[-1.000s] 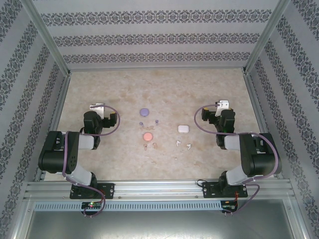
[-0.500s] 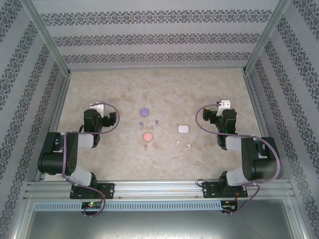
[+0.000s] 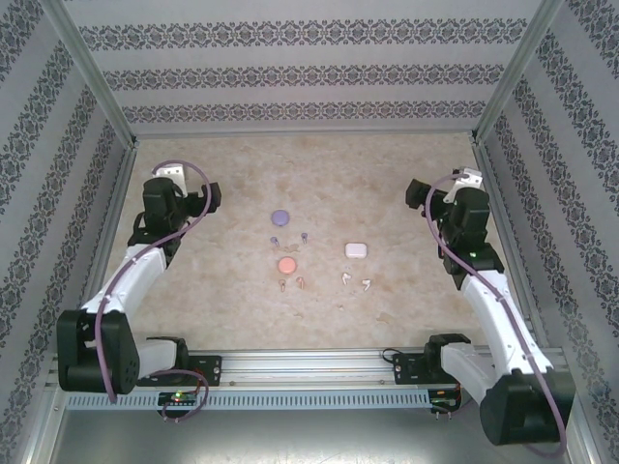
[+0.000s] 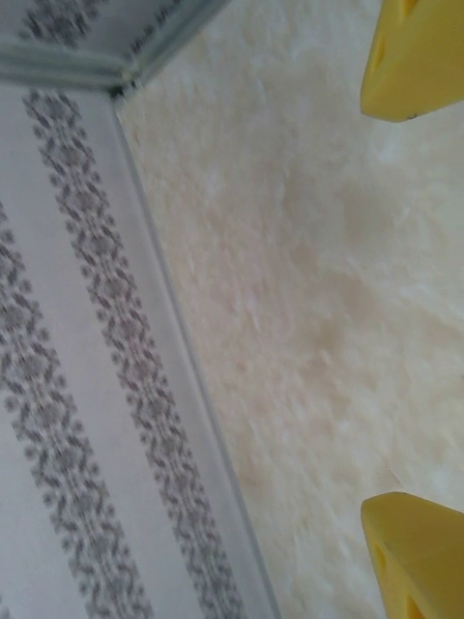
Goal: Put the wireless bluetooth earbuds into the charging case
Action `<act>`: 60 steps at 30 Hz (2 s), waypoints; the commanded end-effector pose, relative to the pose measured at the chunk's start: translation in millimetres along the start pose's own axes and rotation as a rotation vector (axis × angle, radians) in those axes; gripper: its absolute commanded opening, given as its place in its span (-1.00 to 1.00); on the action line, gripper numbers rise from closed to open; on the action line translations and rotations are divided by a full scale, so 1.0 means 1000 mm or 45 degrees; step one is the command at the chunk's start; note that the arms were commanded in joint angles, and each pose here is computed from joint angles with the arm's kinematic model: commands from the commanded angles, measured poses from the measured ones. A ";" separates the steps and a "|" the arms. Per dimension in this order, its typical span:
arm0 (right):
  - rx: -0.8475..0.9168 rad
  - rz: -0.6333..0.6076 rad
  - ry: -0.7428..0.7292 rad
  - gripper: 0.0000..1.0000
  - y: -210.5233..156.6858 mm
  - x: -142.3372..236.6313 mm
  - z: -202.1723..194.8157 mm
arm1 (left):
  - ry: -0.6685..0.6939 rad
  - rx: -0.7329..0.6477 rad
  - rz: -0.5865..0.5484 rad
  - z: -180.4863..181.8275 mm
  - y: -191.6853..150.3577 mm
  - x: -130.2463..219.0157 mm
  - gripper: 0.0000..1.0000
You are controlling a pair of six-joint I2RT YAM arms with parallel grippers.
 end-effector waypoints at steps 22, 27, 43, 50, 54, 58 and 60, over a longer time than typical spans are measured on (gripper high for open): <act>0.131 1.130 0.049 0.84 -0.096 -0.060 0.092 | -0.045 0.483 0.414 -0.074 -0.014 0.011 0.99; 0.134 1.222 0.042 0.73 -0.106 -0.076 0.103 | 0.005 0.489 0.479 -0.087 -0.022 0.003 0.99; 0.228 1.383 -0.053 0.70 -0.149 -0.106 0.125 | -0.061 0.519 0.578 -0.101 -0.036 -0.026 0.99; 0.263 1.413 -0.101 0.63 -0.161 -0.113 0.122 | -0.095 0.519 0.588 -0.105 -0.034 -0.025 0.99; 0.266 1.425 -0.114 0.54 -0.167 -0.116 0.121 | -0.108 0.520 0.572 -0.106 -0.031 -0.024 0.99; 0.266 1.431 -0.120 0.46 -0.170 -0.117 0.120 | -0.109 0.520 0.574 -0.106 -0.031 -0.024 0.99; 0.269 1.430 -0.129 0.45 -0.171 -0.117 0.119 | -0.118 0.521 0.580 -0.108 -0.030 -0.023 0.99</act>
Point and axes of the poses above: each hand's point on the last joint's axis, 136 mm out from that joint toward the fingers, its own x axis back along the fingers, its own z axis along the line the jaws close on, y = z × x, the point moved 10 cm from there along x, back along the fingers, and after that the axes turned 9 degrees about x, right-handed, at the moved point
